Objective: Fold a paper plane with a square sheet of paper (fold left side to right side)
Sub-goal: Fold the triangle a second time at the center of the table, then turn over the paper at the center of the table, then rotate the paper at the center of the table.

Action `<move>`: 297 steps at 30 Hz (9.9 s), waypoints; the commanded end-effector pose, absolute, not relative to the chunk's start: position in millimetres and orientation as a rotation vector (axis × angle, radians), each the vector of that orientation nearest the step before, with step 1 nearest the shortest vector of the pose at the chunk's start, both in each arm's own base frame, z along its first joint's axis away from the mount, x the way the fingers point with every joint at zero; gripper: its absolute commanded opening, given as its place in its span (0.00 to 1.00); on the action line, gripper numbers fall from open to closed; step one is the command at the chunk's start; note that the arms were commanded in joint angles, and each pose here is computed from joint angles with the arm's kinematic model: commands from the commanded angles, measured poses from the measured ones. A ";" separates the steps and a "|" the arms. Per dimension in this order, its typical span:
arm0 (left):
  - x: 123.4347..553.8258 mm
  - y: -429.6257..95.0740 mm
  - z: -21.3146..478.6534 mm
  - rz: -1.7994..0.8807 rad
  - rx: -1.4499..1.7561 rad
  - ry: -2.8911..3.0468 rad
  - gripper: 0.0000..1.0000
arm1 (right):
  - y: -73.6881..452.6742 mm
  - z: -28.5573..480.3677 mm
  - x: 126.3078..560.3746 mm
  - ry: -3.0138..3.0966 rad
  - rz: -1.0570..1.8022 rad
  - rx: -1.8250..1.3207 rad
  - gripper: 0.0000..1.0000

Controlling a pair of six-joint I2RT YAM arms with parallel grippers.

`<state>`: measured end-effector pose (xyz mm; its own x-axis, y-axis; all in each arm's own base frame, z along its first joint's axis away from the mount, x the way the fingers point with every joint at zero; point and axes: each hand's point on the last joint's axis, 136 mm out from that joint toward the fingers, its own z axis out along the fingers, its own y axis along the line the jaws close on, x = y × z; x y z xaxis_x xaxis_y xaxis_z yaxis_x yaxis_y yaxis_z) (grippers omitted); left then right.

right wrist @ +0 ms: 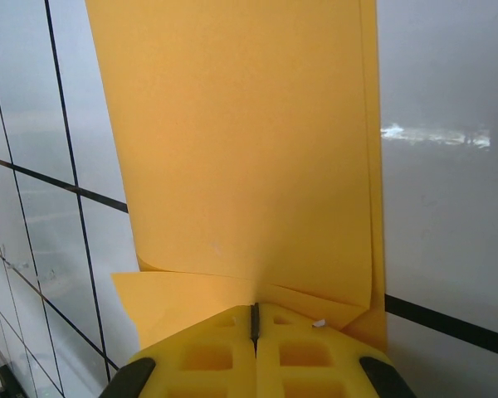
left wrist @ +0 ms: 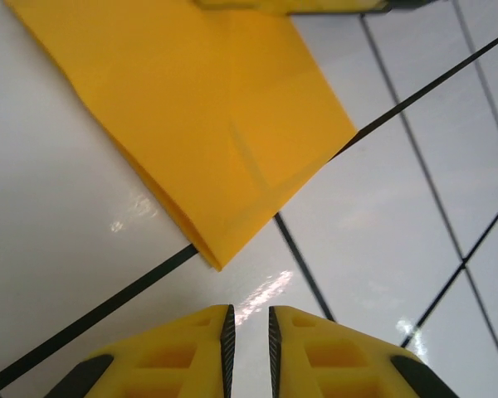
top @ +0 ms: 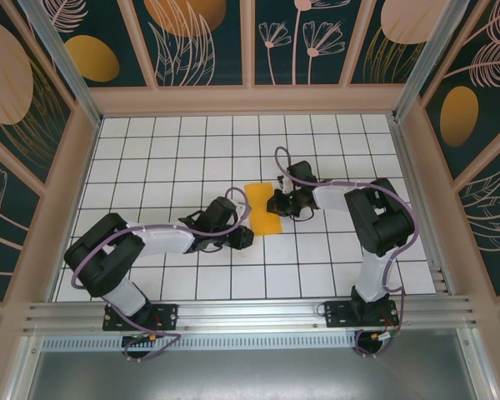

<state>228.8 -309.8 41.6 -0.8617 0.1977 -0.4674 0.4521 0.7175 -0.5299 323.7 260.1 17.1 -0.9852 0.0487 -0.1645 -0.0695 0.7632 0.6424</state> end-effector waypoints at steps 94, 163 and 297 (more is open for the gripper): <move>323.0 -307.9 47.6 -0.730 0.257 2.504 0.12 | 278.2 49.9 325.3 2.645 1.323 -0.035 0.38; 277.5 -309.7 308.6 -1.464 0.292 1.851 0.00 | 255.8 367.5 292.3 1.728 1.571 -0.512 0.31; 340.6 -243.2 29.2 -1.123 -0.180 2.654 0.56 | 321.4 5.1 423.5 2.706 0.851 -0.307 0.29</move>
